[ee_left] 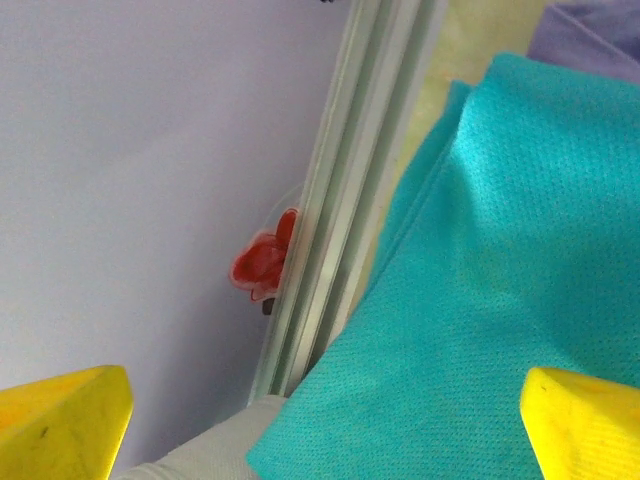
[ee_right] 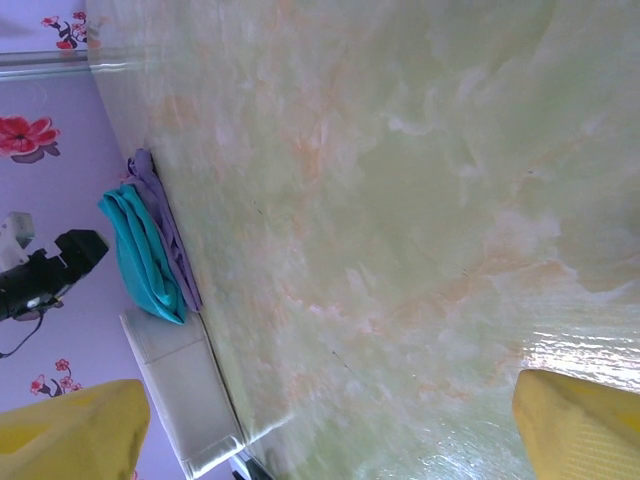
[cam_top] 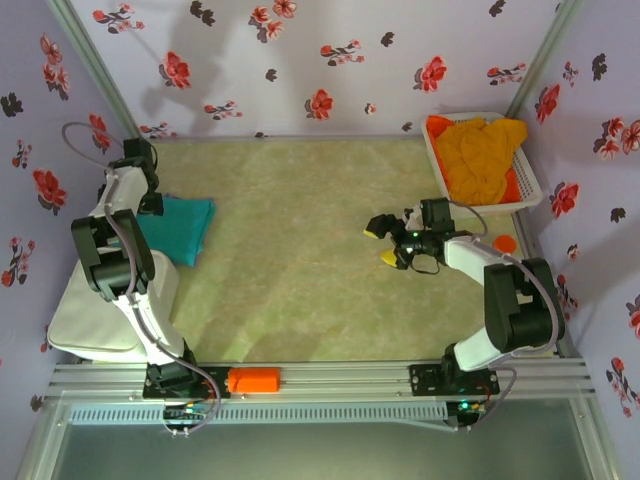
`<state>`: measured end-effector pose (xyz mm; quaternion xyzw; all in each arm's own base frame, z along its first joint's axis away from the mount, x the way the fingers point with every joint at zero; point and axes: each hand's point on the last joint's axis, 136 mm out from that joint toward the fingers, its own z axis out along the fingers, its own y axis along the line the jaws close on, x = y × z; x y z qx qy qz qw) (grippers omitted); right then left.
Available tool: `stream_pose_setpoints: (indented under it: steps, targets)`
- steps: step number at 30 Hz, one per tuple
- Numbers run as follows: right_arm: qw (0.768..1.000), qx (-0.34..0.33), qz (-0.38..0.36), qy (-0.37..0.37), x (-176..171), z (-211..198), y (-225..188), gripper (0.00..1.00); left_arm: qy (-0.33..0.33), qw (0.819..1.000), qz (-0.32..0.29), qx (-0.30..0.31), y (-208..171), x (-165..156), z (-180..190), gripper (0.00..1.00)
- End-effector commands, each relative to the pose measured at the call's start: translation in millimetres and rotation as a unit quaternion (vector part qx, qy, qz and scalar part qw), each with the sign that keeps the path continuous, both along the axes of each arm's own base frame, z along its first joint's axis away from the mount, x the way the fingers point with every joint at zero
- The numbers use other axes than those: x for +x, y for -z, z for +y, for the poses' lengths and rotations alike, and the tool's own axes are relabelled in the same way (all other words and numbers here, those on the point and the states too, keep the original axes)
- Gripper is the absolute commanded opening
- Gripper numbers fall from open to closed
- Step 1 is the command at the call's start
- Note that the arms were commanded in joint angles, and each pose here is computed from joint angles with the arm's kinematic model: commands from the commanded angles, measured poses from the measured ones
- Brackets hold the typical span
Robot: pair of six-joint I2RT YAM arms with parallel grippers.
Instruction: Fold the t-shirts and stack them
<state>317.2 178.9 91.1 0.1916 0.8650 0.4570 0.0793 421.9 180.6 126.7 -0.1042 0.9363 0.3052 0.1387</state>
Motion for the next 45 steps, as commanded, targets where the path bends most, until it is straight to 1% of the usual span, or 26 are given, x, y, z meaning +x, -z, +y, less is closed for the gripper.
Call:
stream_pose_setpoints:
  steps: [1,5,8,10,13,14,17,18,20,22,24,26,28,30,33,35,36,39,41,43,45]
  targets:
    - [1.0,-0.016,-0.012,-0.012,-4,-5,-6,0.95,-0.013,0.999,-0.049,-0.001,-46,-5,-6,1.0]
    - [0.997,-0.061,-0.031,-0.019,0,-14,-13,0.96,0.007,0.994,-0.1,-0.051,-70,-8,-34,1.0]
    - [0.992,-0.112,-0.059,-0.02,5,-26,-24,0.97,0.03,0.982,-0.155,-0.104,-87,-9,-63,1.0]
    - [0.983,-0.164,-0.082,-0.015,10,-40,-31,0.97,0.06,0.973,-0.187,-0.119,-100,-9,-83,1.0]
    - [0.958,-0.256,-0.125,0.005,19,-69,-47,0.97,0.117,0.956,-0.242,-0.12,-119,-10,-114,1.0]
    - [0.949,-0.282,-0.143,0.016,22,-77,-54,0.98,0.133,0.946,-0.264,-0.13,-123,-10,-123,1.0]
    - [0.919,-0.343,-0.188,0.057,32,-103,-72,0.98,0.167,0.911,-0.336,-0.173,-130,-12,-146,1.0]
    - [0.906,-0.365,-0.2,0.07,35,-112,-77,0.98,0.18,0.897,-0.36,-0.182,-131,-14,-153,1.0]
    - [0.878,-0.412,-0.225,0.095,40,-131,-83,0.98,0.192,0.878,-0.397,-0.186,-129,-19,-159,1.0]
    - [0.846,-0.452,-0.253,0.127,41,-150,-87,0.98,0.195,0.868,-0.416,-0.187,-118,-24,-161,1.0]
    - [0.821,-0.474,-0.289,0.137,42,-158,-88,0.98,0.201,0.87,-0.41,-0.187,-99,-28,-165,1.0]
    - [0.798,-0.488,-0.326,0.142,43,-162,-87,0.99,0.202,0.877,-0.396,-0.182,-78,-30,-165,1.0]
    - [0.776,-0.508,-0.334,0.17,44,-173,-85,0.99,0.194,0.888,-0.378,-0.174,-54,-32,-161,1.0]
    - [0.761,-0.526,-0.334,0.181,47,-181,-78,0.99,0.191,0.897,-0.363,-0.163,-30,-34,-158,1.0]
    - [0.743,-0.539,-0.345,0.196,54,-187,-66,0.99,0.189,0.898,-0.366,-0.154,-2,-36,-156,1.0]
    - [0.729,-0.551,-0.352,0.205,58,-191,-57,0.99,0.185,0.903,-0.364,-0.134,11,-37,-152,1.0]
    - [0.721,-0.56,-0.355,0.201,61,-193,-51,0.99,0.185,0.901,-0.369,-0.132,15,-36,-152,1.0]
    - [0.714,-0.582,-0.339,0.191,68,-199,-34,0.99,0.202,0.902,-0.361,-0.124,20,-33,-154,1.0]
    - [0.72,-0.572,-0.346,0.186,71,-199,-23,0.99,0.212,0.894,-0.374,-0.127,18,-30,-158,1.0]
    - [0.718,-0.563,-0.36,0.195,71,-202,-14,1.0,0.221,0.886,-0.389,-0.123,14,-28,-160,1.0]
    - [0.724,-0.549,-0.365,0.204,73,-206,-9,1.0,0.227,0.879,-0.397,-0.131,12,-26,-163,1.0]
